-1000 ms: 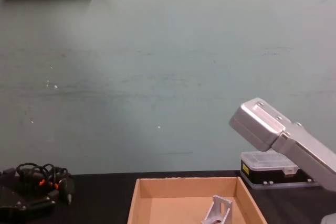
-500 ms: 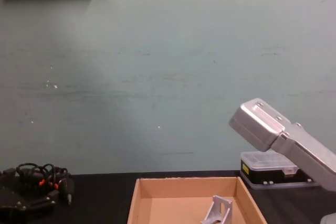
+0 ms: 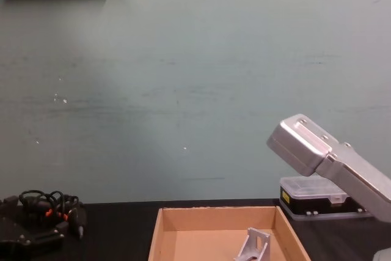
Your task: Use one hand to pick up the angle iron from the table and place it into the box.
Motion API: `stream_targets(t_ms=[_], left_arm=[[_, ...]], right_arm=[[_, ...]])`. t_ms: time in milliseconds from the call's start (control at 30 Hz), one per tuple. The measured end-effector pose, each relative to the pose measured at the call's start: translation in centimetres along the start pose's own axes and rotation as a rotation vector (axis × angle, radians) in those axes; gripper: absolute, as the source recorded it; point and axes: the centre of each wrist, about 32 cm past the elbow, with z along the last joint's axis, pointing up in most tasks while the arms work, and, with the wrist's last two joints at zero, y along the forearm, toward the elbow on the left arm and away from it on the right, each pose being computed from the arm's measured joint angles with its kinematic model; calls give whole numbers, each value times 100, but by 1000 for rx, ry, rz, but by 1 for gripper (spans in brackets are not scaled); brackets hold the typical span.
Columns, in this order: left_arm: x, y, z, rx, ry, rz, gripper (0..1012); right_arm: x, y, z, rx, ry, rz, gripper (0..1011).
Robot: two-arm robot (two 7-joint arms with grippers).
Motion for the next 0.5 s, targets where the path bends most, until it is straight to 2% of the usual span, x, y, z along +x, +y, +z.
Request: stream_targets(t_ms=[33, 100, 133, 167, 300, 333, 367, 500], left_arm=[[0, 0, 0, 0, 0, 0, 1012], [0, 0, 0, 0, 0, 0, 1011], [0, 0, 0, 0, 0, 0, 1011], [0, 0, 0, 0, 0, 0, 1011], [0, 0, 0, 0, 0, 0, 1011], [0, 0, 0, 0, 0, 0, 1011], [0, 0, 0, 0, 0, 0, 1011], [0, 0, 0, 0, 0, 0, 1011]], right_arm=[[0, 0, 0, 0, 0, 0, 551], [0, -1, 0, 0, 0, 0, 488], [0, -1, 0, 0, 0, 0, 426], [0, -1, 0, 0, 0, 0, 426], [1, -2, 0, 0, -1, 0, 283], [1, -2, 0, 0, -1, 0, 225], [1, -2, 0, 0, -1, 0, 225], [1, -2, 0, 1, -1, 0, 96]])
